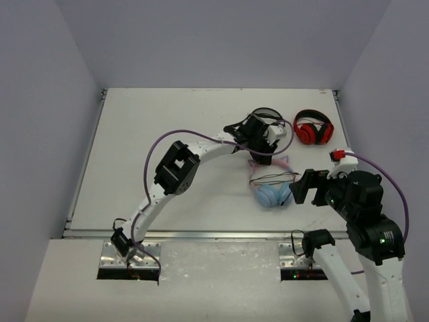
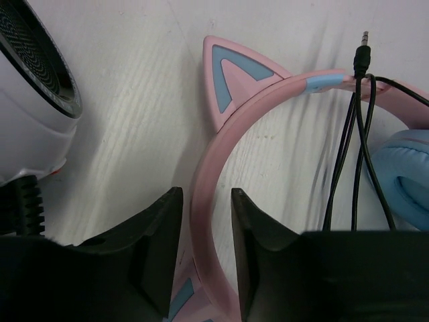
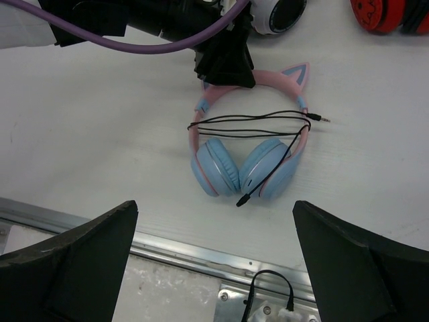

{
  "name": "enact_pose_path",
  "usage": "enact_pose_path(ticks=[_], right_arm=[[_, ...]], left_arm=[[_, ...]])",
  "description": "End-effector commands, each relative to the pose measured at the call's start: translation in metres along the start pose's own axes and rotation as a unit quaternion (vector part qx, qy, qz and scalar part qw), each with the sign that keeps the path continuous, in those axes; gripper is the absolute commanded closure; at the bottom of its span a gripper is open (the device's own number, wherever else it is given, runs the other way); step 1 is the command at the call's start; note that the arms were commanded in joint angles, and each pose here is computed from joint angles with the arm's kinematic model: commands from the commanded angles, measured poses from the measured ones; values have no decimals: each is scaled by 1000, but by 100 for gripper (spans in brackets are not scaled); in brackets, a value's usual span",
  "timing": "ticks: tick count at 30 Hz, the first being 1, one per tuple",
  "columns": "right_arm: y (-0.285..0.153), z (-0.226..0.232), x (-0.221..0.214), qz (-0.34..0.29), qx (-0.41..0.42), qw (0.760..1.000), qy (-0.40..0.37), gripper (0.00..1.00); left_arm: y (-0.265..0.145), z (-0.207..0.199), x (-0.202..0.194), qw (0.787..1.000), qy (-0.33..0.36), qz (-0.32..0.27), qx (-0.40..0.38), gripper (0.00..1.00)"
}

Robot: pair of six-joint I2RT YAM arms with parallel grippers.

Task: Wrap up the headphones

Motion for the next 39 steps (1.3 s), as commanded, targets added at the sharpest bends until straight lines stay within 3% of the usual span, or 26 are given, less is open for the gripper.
enact_pose_path(ticks=[1, 5, 8, 9, 10, 12, 17, 21, 24, 26, 27, 28, 30, 33, 39], right_arm=[[0, 1, 3, -12, 7, 1000, -10, 1], [1, 1, 3, -9, 9, 1000, -11, 1], [1, 1, 3, -8, 10, 1000, -12, 1], [1, 2, 3, -8, 12, 1000, -12, 1], [1, 2, 3, -6, 12, 1000, -11, 1], [2, 3, 3, -4, 16, 1000, -11, 1], [4, 1, 4, -4, 9, 1000, -16, 1], [6, -1, 4, -3, 1, 1000, -18, 1], [6, 0, 8, -3, 3, 1000, -18, 1], [3, -1, 10, -9, -6, 1000, -21, 1], [1, -2, 11, -11, -13, 1000, -22, 1], [0, -4, 12, -12, -21, 999, -22, 1], [-2, -3, 15, -17, -21, 999, -22, 1], [0, -1, 13, -14, -13, 1000, -17, 1], [4, -2, 11, -12, -14, 1000, -6, 1]], left_arm=[[-7, -9, 27, 999, 25, -34, -13, 66], [-11, -18, 36, 999, 29, -41, -9, 62], [-26, -32, 53, 998, 35, -59, 6, 59], [-44, -40, 74, 995, 46, -91, 16, 58], [-46, -44, 68, 995, 38, -89, 24, 56], [-76, -50, 92, 987, 21, -141, 67, 49], [-112, -41, 89, 967, -33, -151, 205, 42], [-157, -51, 92, 942, -53, -199, 264, 33], [-188, -44, 89, 915, -98, -198, 339, 33], [-226, -49, 86, 873, -138, -223, 412, 31], [-242, -50, 78, 850, -175, -229, 442, 5], [-262, -47, 69, 814, -200, -240, 489, 0], [-310, -51, 42, 769, -261, -267, 519, 0], [-358, -57, 10, 741, -313, -319, 501, 0], [-323, -64, -60, 741, -383, -264, 485, 0]])
Point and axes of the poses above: each gripper's point midway between its finger pads, its own y axis out along the fingers, its own z axis along the line the jaws close on, x = y × z, the point moved 8 cm from there along -y, back along the fingers, and after that the axes turned 1 degree about y, right-handed, at the moved point
